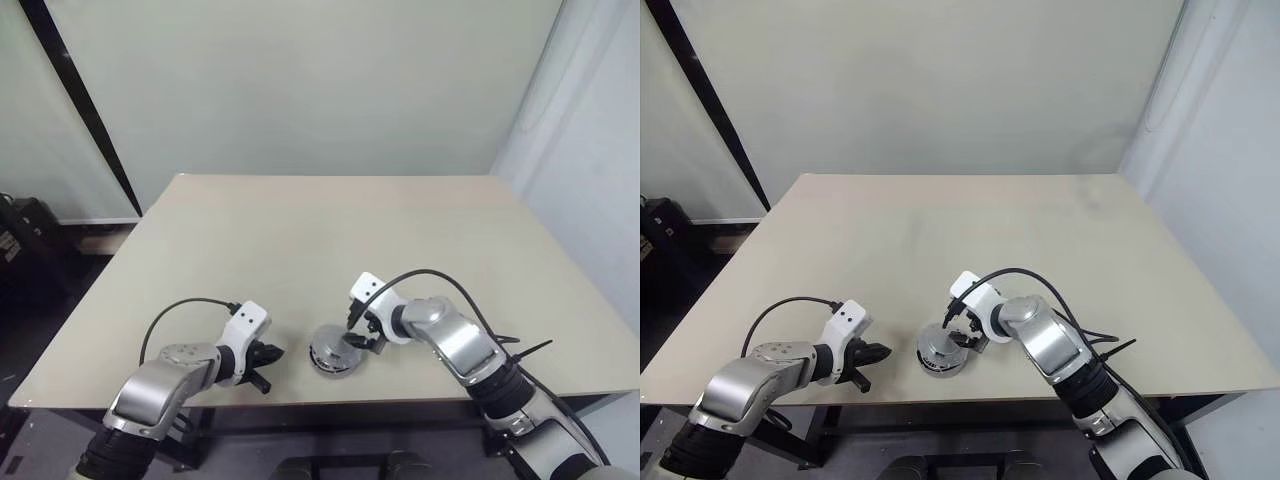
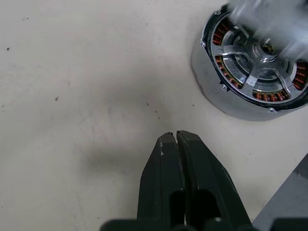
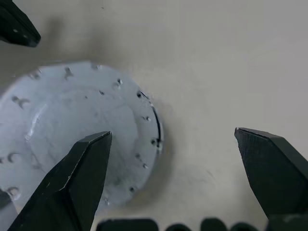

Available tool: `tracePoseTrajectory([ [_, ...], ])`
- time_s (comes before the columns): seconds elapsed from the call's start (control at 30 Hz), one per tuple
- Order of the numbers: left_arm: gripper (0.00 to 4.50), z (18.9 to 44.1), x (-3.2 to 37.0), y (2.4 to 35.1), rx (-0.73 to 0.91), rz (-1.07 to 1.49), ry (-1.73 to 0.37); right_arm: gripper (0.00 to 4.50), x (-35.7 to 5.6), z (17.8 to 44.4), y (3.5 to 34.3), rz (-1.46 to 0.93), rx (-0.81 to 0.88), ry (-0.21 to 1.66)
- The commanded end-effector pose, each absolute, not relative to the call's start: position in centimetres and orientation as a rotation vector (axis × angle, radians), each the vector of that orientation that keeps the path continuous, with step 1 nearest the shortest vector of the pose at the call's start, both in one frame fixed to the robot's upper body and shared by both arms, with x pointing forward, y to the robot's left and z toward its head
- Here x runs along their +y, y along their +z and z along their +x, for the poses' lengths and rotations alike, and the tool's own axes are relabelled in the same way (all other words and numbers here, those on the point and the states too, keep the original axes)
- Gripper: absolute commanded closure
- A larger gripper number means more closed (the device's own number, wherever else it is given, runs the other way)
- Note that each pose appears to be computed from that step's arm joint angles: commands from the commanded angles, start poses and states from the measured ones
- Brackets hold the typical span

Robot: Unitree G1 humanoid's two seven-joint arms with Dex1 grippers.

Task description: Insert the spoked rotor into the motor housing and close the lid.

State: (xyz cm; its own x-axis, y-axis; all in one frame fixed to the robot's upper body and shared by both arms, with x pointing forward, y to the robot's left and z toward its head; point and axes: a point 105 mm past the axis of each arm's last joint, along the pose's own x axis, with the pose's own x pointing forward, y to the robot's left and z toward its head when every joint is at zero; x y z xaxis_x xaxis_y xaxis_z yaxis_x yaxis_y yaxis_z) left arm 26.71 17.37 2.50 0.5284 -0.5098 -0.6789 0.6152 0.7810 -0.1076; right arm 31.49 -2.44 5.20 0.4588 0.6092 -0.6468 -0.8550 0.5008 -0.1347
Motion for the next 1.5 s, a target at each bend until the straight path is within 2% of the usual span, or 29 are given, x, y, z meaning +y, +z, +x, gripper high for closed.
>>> tracePoseTrajectory([
  [0.03, 4.50, 27.1, 17.6, 3.8, 0.712, 0.175, -0.664, 0.03, -2.1, 31.7, 5.3, -0.482, 0.550, 0.940],
  [0.3, 4.50, 27.0, 17.6, 3.7, 0.708, 0.172, -0.662, 0.03, -1.8, 31.7, 6.7, -0.390, 0.462, 1.024],
  [0.47, 4.50, 26.7, 17.1, 4.1, 0.663, 0.168, -0.718, 0.03, -2.2, 30.5, 7.9, -0.300, 0.416, 1.197],
  [0.87, 4.50, 26.3, 17.4, 4.3, 0.627, 0.190, -0.764, 0.03, -2.4, 29.2, 5.2, -0.265, 0.476, 1.315],
  [1.5, 4.50, 26.1, 17.6, 4.4, 0.632, 0.193, -0.757, 0.03, -1.2, 30.0, 3.9, -0.283, 0.471, 1.310],
])
